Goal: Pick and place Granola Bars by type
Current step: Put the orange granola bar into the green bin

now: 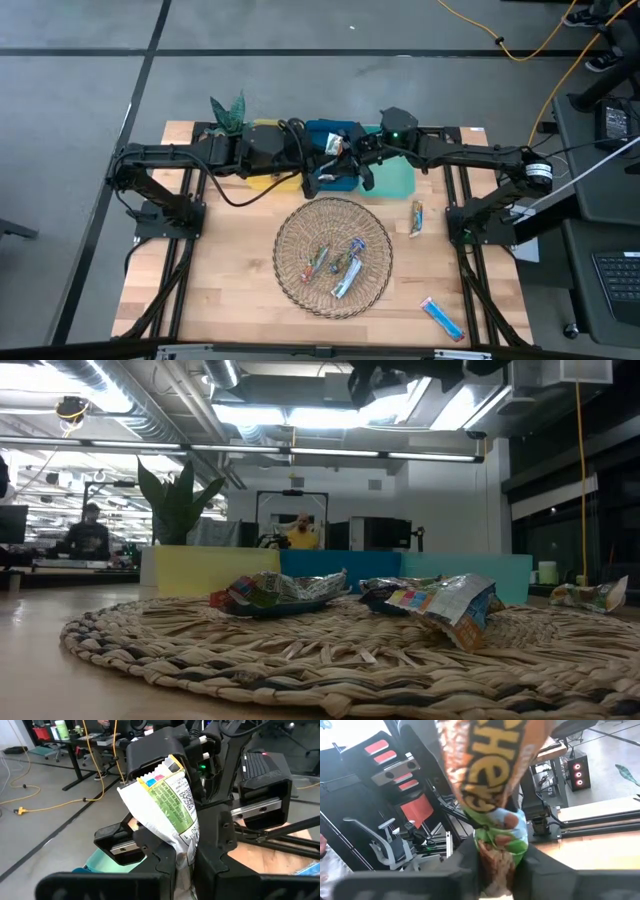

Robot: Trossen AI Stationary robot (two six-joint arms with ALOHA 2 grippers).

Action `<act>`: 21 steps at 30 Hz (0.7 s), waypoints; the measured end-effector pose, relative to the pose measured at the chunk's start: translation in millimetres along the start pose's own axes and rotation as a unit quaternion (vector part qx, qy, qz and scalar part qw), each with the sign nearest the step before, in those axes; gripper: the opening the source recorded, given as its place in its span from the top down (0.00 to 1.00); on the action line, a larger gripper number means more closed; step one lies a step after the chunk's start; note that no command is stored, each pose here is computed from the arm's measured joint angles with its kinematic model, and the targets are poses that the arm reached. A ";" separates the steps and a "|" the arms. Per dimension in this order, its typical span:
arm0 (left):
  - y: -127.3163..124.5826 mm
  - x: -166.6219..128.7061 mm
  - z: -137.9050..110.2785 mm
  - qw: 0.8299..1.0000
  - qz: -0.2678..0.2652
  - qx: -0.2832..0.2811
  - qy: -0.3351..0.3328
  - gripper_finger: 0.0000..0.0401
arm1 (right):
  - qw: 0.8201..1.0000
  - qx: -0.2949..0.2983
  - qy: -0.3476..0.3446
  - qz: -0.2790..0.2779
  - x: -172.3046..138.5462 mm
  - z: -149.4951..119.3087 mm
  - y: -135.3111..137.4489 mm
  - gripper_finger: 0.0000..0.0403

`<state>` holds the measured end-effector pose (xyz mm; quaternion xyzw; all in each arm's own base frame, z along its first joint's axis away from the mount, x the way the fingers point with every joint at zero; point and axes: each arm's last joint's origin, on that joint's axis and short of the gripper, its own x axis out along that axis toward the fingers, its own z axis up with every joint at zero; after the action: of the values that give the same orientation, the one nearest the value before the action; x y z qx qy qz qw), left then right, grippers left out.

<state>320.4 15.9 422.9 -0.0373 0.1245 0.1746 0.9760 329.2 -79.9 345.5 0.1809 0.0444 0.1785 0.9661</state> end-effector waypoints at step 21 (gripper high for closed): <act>0.4 -29.5 1.1 0.999 -0.019 -0.028 0.031 0.50 | 0.999 0.013 0.022 0.022 -3.3 -1.4 1.4 0.88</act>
<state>293.8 6.6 431.5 -0.0724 0.1486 0.1585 0.9734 325.5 -79.4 344.8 0.1907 0.0644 0.2032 0.9582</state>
